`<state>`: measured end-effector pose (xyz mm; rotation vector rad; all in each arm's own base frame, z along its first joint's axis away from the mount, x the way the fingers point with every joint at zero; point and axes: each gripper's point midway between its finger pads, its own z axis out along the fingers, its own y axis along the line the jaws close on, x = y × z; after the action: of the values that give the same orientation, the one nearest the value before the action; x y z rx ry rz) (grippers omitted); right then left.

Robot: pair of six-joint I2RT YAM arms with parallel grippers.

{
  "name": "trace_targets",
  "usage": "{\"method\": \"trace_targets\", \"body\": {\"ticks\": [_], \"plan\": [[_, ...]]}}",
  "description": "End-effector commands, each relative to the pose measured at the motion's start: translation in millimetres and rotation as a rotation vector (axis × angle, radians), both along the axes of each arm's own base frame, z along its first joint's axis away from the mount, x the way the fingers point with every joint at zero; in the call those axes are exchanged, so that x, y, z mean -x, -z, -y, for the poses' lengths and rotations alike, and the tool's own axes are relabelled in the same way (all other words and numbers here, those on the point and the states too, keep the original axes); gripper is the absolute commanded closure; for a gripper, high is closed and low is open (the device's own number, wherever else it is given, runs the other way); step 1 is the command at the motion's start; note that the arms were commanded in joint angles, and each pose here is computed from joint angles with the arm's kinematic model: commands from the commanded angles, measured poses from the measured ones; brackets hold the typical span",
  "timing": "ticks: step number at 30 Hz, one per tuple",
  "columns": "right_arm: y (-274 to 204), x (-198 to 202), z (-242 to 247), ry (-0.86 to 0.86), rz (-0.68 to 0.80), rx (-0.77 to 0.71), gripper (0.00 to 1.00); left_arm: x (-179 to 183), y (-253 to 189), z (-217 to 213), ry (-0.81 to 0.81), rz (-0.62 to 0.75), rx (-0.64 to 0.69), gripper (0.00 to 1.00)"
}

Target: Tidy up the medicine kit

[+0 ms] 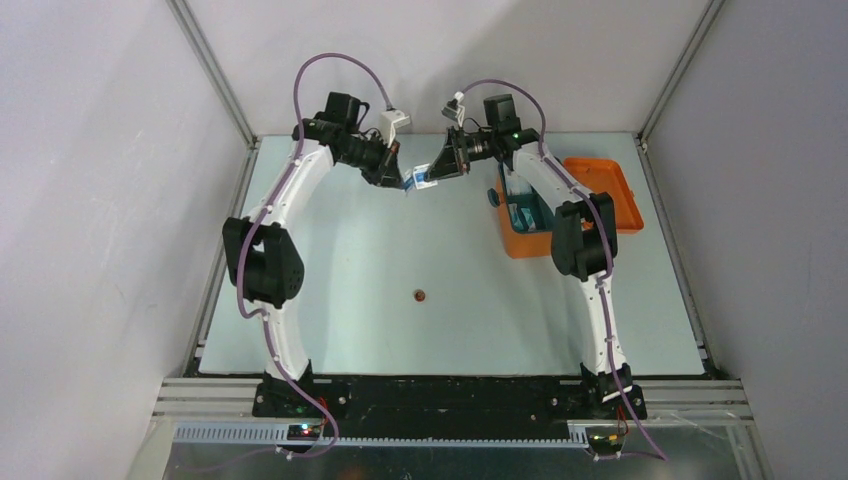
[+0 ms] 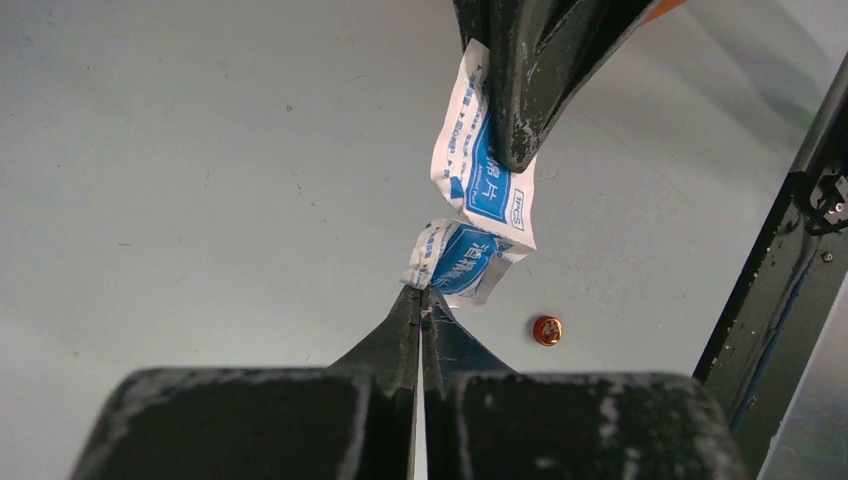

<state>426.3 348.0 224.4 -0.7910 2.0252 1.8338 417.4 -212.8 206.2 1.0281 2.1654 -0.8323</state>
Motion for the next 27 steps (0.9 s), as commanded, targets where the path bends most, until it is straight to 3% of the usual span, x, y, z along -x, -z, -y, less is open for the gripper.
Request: {"method": "trace_targets", "body": {"ticks": [1, 3, 8, 10, 17, 22, 27], "plan": [[-24, 1, -3, 0.0, 0.097, -0.016, 1.0, -7, -11, 3, -0.011, 0.042, 0.01, 1.0], [-26, 3, -2, 0.012, 0.107, -0.001, 1.0, -9, -6, -1, -0.033, 0.037, -0.016, 1.0], [-36, 3, 7, 0.069, 0.191, 0.054, 1.0, -12, -6, -14, -0.087, 0.055, -0.071, 0.58], [-42, 4, 13, 0.085, 0.216, 0.072, 1.0, -11, -7, -18, -0.096, 0.056, -0.073, 0.52], [-42, 9, 42, 0.171, 0.272, 0.193, 1.0, 8, -4, -23, -0.092, 0.013, -0.051, 0.46], [-36, -8, 105, 0.445, 0.356, 0.471, 1.0, 17, 5, -25, -0.106, -0.03, -0.05, 0.45], [-62, -9, 181, 0.675, 0.43, 0.602, 1.0, 21, 8, -21, -0.098, -0.065, -0.022, 0.44]]}}
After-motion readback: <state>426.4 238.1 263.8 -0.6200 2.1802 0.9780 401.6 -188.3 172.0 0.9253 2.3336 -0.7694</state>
